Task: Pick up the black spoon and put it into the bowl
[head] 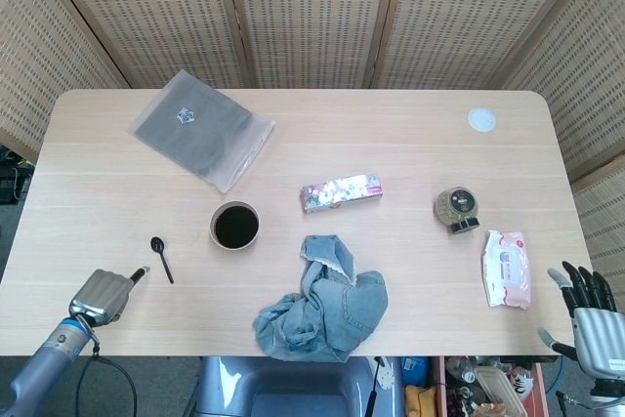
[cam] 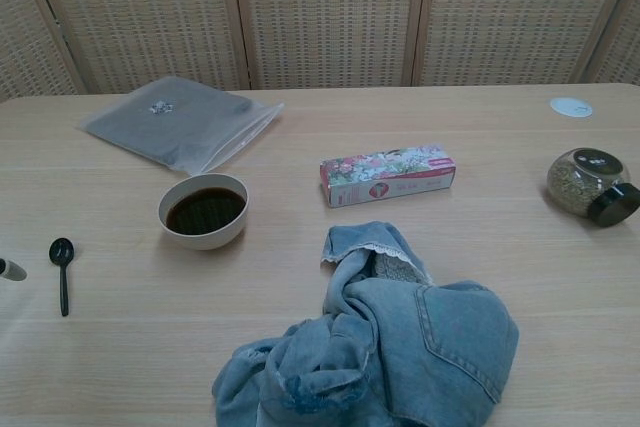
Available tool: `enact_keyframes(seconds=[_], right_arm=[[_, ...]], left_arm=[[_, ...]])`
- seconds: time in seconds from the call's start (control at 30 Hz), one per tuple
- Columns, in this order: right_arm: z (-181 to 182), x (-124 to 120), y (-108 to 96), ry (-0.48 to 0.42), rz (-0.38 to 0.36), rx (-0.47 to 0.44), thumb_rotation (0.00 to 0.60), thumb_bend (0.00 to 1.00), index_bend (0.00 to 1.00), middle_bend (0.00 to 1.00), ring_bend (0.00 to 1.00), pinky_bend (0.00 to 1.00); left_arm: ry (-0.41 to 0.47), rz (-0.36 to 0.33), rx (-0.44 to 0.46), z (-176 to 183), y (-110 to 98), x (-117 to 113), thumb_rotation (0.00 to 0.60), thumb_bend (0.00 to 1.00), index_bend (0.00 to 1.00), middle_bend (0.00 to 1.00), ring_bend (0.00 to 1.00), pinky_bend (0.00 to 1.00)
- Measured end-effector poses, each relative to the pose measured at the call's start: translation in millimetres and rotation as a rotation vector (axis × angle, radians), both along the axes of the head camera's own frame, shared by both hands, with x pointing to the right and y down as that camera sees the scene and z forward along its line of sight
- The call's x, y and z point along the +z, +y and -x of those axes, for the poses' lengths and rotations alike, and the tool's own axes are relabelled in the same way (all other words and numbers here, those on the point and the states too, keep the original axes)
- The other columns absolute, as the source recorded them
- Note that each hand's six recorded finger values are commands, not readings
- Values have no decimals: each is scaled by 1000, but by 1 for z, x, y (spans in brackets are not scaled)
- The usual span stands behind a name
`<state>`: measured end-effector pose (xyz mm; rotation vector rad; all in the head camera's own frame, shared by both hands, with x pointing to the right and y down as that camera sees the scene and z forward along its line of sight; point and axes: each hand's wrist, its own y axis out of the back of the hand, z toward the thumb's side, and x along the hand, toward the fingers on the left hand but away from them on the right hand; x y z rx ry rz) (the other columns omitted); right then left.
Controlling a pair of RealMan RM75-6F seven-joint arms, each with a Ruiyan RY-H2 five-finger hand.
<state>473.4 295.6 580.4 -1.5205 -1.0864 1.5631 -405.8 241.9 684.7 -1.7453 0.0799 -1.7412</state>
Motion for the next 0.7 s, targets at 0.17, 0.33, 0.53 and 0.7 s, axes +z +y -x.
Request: enact_keyframes(seconds=[0.17, 0.33, 0.53, 0.7], right_arm=[[-1, 0, 1, 4, 3, 5, 600, 213, 171, 140, 0, 0], [-3, 0, 1, 5, 4, 10, 600, 212, 172, 141, 0, 0], [-5, 0, 2, 8, 4, 16, 600, 213, 172, 141, 0, 0], [-6, -1, 2, 12, 3, 22, 600, 213, 171, 141, 0, 0]], left_arm=[[-9, 14, 5, -2, 1, 8, 600, 701, 106, 825, 750, 651], [-17, 26, 12, -3, 2, 13, 600, 701, 106, 825, 750, 651], [-20, 31, 15, -5, 2, 16, 600, 701, 106, 826, 750, 651], [-21, 35, 22, -9, 0, 21, 600, 701, 106, 826, 750, 651]])
